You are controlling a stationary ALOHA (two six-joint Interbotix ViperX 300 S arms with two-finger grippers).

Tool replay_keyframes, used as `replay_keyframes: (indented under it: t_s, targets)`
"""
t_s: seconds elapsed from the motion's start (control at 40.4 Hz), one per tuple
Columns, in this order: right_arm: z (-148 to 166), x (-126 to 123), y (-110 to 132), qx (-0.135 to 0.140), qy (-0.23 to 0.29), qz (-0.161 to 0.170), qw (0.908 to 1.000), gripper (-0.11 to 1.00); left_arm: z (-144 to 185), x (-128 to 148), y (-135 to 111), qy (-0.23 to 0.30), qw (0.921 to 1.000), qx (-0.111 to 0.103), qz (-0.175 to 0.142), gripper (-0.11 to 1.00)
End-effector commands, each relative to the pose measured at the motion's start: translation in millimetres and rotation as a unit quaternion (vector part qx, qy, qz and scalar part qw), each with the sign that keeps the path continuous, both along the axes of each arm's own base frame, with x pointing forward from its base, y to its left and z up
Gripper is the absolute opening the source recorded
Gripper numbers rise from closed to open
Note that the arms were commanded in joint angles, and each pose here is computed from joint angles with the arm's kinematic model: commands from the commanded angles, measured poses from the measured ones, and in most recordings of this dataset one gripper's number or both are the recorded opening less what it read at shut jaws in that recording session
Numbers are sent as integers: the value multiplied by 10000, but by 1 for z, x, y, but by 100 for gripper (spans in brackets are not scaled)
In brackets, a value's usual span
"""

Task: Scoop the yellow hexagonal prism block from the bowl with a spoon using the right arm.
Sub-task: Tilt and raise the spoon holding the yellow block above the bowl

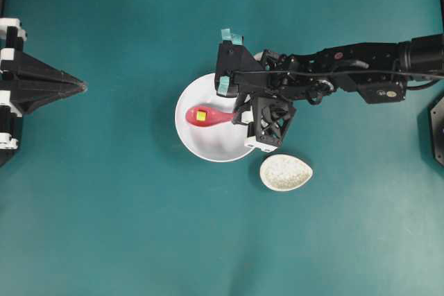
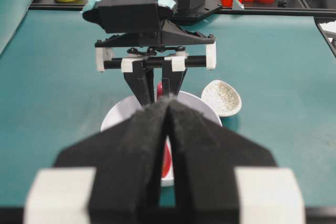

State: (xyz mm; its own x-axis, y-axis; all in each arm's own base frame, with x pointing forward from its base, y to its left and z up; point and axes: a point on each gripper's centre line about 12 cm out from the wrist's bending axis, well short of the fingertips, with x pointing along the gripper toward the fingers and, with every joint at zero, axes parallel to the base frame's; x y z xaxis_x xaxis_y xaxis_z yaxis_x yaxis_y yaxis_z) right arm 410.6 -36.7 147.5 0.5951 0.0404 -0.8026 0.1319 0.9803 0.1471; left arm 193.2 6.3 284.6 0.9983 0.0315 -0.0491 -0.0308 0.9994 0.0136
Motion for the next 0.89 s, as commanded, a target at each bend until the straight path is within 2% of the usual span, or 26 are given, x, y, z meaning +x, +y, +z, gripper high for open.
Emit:
replay_keyframes:
  t_s: [0.0,0.47,0.865]
  targets:
    - [17,5,-1,-29,-223,10,9997,25,12,2,0,-145,9999,12,5,0]
    - [35,-1,1,-87,-288,125,9995,25,12,2,0,-138,9999,5,6,0]
    - [64,-9,-2,-187,-520,156,9983,25,12,2,0,-146,9999,5,6,0]
